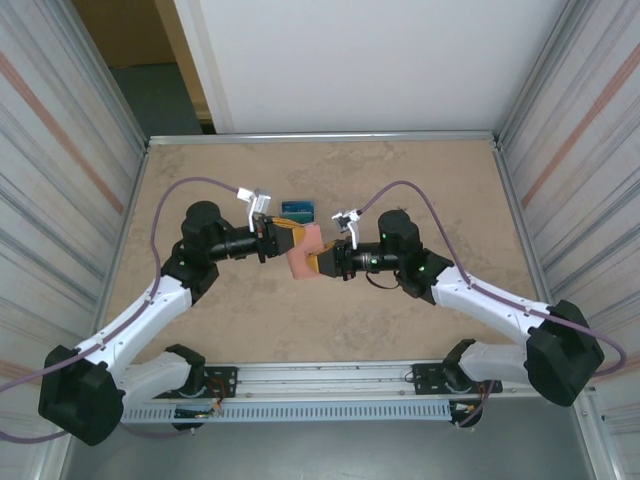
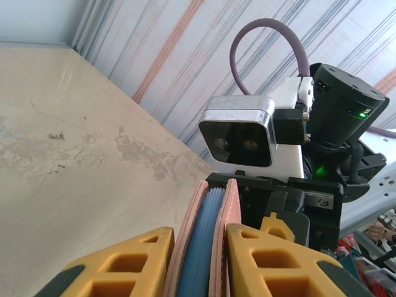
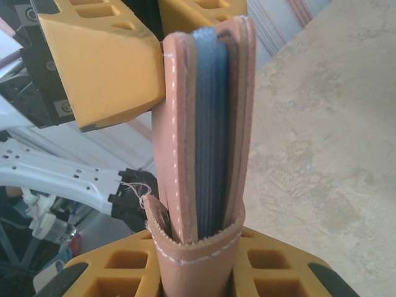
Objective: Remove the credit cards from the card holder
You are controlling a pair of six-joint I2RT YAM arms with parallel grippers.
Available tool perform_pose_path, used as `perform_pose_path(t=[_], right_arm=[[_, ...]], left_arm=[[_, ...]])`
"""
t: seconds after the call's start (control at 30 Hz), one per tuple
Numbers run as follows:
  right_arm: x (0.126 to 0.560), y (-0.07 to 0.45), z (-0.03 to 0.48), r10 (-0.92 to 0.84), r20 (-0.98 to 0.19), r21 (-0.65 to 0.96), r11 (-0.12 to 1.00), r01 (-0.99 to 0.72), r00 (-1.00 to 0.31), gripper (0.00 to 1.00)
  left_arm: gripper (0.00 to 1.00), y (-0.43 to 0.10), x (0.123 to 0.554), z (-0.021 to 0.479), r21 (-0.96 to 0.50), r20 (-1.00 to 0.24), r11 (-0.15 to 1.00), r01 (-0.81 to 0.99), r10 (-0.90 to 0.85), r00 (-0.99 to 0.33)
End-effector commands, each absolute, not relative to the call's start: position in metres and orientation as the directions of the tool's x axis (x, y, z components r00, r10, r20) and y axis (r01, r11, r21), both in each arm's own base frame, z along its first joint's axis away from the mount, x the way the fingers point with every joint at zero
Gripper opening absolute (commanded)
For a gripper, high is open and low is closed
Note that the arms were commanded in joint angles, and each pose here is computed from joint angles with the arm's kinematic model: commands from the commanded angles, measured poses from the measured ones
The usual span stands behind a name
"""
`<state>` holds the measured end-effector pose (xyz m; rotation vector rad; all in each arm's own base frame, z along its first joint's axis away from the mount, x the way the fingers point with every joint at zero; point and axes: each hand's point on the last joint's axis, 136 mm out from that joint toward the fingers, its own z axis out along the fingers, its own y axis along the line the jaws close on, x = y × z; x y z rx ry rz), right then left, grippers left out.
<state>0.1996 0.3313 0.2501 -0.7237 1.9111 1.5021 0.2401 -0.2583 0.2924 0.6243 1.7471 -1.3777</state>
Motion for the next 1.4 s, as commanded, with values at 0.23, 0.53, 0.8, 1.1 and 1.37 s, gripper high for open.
perform_pose_path(t=[0.23, 0.53, 0.8, 1.1, 1.37], right_arm=[[0.227, 0.304, 0.254, 0.072, -0.737, 0.650, 0.350, -0.675, -0.672, 0.00], [0.254, 0.270, 0.248, 0.186, -0.699, 0.684, 0.457, -0.569, -0.691, 0.00], [0.264, 0.256, 0.250, 0.227, -0.673, 0.708, 0.475, -0.523, -0.704, 0.00], [0.267, 0.264, 0.256, 0.221, -0.661, 0.723, 0.443, -0.530, -0.717, 0.00], [0.267, 0.275, 0.263, 0.201, -0.666, 0.721, 0.418, -0.553, -0.718, 0.00]], left_arm=[[0.70, -0.226, 0.259, 0.295, -0.583, -0.810, 0.422, 0.695, -0.232, -0.539], [0.99, -0.211, 0.254, 0.277, -0.575, -0.808, 0.505, 0.644, -0.224, -0.545], [0.99, -0.227, 0.240, 0.250, -0.626, -0.762, 0.456, 0.633, -0.185, -0.620], [0.96, -0.252, 0.229, 0.237, -0.659, -0.737, 0.351, 0.666, -0.122, -0.665], [0.86, -0.275, 0.224, 0.234, -0.641, -0.756, 0.297, 0.708, -0.085, -0.649]])
